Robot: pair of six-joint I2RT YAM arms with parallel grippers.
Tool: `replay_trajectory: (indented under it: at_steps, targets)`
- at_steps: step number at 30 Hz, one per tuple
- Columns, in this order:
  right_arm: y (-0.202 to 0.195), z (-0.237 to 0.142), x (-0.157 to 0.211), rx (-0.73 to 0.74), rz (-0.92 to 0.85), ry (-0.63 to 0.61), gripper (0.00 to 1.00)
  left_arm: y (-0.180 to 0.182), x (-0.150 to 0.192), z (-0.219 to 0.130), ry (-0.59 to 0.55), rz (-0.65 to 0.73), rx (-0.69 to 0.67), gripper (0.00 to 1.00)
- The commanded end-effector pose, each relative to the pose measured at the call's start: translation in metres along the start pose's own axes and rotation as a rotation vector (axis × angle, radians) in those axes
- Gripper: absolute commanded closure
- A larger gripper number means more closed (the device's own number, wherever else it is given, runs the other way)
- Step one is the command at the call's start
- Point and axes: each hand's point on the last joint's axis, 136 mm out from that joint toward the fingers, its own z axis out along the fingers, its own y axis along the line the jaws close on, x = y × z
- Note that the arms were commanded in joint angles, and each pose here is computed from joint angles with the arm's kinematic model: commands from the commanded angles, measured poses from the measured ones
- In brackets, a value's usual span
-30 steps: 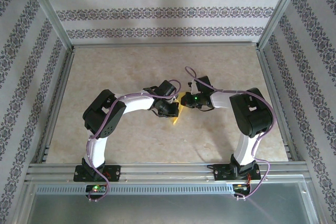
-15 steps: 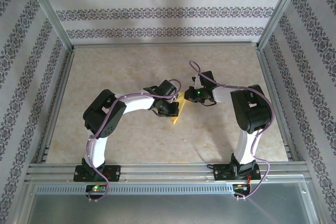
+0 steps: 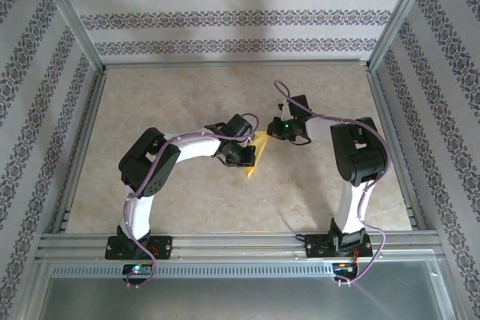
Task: Fold a paper plane with a square sheet of paper (fold left side to right side)
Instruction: Fold the wing for the fifth time at the center of the table.
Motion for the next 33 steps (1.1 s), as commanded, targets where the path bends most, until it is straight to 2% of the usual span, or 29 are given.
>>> replay_trajectory:
  at_steps: [1, 5, 8, 12, 17, 25, 33]
  targets:
    - [0.003, -0.019, -0.022, 0.017, -0.027, -0.057, 1.00, 0.056, 0.053, 0.016, 0.183, -0.067, -0.201, 1.00]
    - [0.018, -0.041, -0.019, -0.017, -0.043, -0.076, 1.00, 0.055, 0.051, 0.015, 0.180, -0.066, -0.199, 1.00]
    - [0.028, -0.048, 0.002, -0.059, -0.038, -0.059, 1.00, 0.054, 0.051, 0.015, 0.178, -0.063, -0.200, 1.00]
    - [0.041, -0.042, 0.037, -0.143, -0.009, -0.011, 1.00, 0.053, 0.052, 0.015, 0.178, -0.061, -0.199, 1.00]
    - [0.055, -0.026, 0.064, -0.164, -0.013, 0.046, 1.00, 0.054, 0.052, 0.014, 0.178, -0.060, -0.200, 1.00]
    - [0.060, 0.000, 0.078, -0.164, 0.005, 0.090, 1.00, 0.054, 0.051, 0.014, 0.175, -0.061, -0.202, 1.00]
    - [0.041, 0.013, 0.062, -0.095, -0.001, 0.083, 1.00, 0.056, 0.052, 0.013, 0.182, -0.057, -0.216, 1.00]
